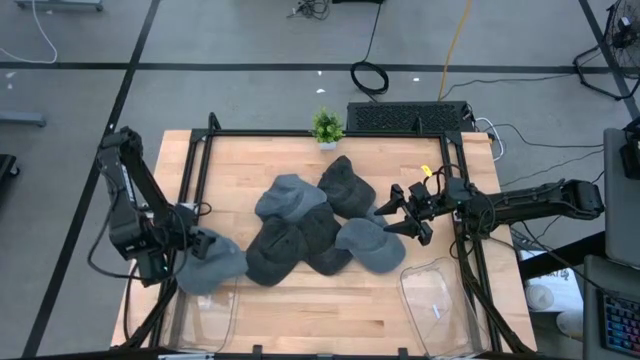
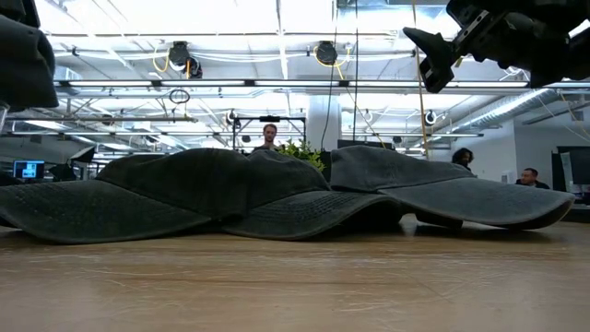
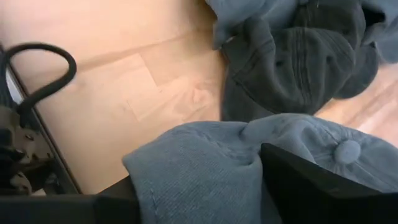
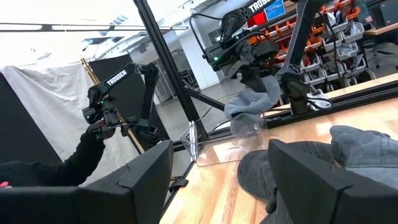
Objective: Pick & Place hat
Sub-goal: Put the top gray cap into the right transparent bin
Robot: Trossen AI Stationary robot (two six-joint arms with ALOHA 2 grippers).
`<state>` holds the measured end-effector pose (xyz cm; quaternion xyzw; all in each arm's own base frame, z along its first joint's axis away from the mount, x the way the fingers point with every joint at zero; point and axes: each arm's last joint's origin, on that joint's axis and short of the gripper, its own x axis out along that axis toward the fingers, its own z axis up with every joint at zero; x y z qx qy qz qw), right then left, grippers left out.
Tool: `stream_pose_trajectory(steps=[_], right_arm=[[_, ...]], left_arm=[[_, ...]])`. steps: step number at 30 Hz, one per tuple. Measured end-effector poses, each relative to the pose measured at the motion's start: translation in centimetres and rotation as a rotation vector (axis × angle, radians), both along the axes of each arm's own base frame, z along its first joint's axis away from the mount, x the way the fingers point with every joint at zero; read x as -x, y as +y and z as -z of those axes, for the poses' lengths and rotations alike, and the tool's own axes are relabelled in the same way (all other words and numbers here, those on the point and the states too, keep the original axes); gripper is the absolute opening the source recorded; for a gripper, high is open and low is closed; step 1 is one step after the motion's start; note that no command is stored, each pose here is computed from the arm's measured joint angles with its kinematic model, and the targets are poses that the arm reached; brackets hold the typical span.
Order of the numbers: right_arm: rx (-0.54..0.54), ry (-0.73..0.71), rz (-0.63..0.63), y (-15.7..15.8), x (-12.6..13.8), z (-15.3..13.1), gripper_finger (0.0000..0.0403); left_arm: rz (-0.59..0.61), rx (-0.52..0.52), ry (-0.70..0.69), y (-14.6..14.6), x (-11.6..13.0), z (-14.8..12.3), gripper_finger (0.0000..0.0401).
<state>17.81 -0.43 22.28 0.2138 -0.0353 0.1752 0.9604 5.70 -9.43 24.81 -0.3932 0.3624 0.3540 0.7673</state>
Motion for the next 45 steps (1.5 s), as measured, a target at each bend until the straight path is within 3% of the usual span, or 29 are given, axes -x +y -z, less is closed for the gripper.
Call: stream_pose_trajectory(steps=[4,10,16,21,29,34,39,45], right_arm=[[-0.001,0.009,0.000,0.0,0.0,0.1,0.0251],[-0.001,0.011,0.000,0.0,0.0,0.1,0.0251],[-0.002,0.013,0.000,0.0,0.0,0.1,0.0251],[-0.002,0.013,0.000,0.0,0.0,0.1,0.0251],[-0.002,0.013,0.000,0.0,0.0,0.1,0.0251],[-0.002,0.013,0.000,0.0,0.0,0.1,0.0251],[-0.002,0.013,0.001,0.0,0.0,0.1,0.0251],[-0.009,0.015,-0.001,0.0,0.0,0.1,0.0251]], left_arm=[[0.071,-0.061,-0.072,-0.4,-0.3,0.0,0.0227],[0.083,0.017,-0.065,-1.1,-0.3,0.1,0.0227],[0.109,-0.027,-0.130,-0.9,-0.2,-0.2,0.0227],[0.151,-0.007,-0.160,-1.2,-0.3,-2.0,0.0227],[0.192,0.029,-0.058,-0.7,0.2,-5.3,0.0227],[0.226,0.013,-0.102,0.0,0.3,-6.4,0.0227],[0.237,-0.008,-0.111,0.1,0.2,-6.5,0.0227],[0.241,0.014,-0.027,-0.6,0.2,-5.6,0.0227]])
